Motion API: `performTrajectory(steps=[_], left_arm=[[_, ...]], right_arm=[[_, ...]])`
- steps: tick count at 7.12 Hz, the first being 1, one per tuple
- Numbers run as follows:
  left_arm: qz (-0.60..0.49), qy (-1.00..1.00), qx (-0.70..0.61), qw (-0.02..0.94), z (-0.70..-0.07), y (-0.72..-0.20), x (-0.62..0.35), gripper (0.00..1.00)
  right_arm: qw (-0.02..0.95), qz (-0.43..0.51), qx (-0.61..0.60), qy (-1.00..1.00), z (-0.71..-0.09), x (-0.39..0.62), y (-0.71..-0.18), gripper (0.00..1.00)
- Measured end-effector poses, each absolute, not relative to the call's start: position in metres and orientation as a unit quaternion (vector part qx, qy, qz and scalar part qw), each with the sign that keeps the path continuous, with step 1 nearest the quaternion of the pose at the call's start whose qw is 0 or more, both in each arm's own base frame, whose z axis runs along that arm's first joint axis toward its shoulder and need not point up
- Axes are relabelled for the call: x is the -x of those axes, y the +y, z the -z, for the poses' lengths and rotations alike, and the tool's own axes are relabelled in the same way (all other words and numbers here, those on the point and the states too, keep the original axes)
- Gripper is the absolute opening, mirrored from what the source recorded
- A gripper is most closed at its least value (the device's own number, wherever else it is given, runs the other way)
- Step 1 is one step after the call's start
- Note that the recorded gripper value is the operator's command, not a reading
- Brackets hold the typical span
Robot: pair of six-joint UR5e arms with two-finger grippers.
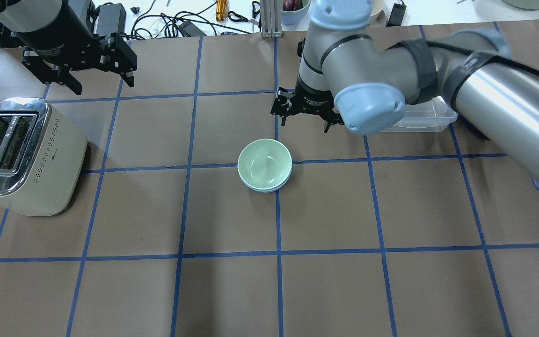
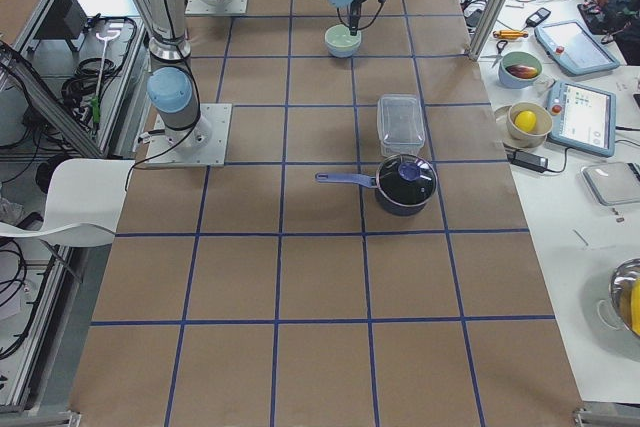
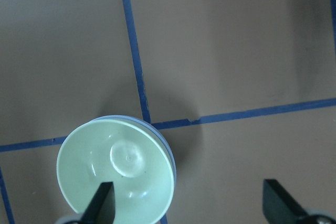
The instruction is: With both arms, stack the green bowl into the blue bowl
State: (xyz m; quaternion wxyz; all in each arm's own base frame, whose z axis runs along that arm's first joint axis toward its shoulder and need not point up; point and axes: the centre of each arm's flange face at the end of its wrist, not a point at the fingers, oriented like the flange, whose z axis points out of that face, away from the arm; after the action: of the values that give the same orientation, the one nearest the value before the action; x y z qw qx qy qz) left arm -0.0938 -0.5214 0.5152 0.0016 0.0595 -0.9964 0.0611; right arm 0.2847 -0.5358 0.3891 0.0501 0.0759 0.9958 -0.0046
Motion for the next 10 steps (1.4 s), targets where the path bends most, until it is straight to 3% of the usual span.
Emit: performTrajectory(steps=[4,7,10], left_arm=[[-0.060,-0.997,-0.057,-0.002,-0.515,-0.521,0.096,1.00],[-0.061,-0.997,-0.052,-0.003,-0.516,-0.518,0.097,1.00],[-0.059,-0.997,-0.052,0.000,-0.515,-0.518,0.098,1.00]], right_arm=[[0.003,-0.024,-0.014,1.000,-0.502,-0.240,-0.492,0.99],[0.001,-0.018,0.012,1.000,-0.530,-0.155,-0.490,0.99],[0.006,0.020,-0.011,1.000,-0.533,-0.132,-0.498,1.00]])
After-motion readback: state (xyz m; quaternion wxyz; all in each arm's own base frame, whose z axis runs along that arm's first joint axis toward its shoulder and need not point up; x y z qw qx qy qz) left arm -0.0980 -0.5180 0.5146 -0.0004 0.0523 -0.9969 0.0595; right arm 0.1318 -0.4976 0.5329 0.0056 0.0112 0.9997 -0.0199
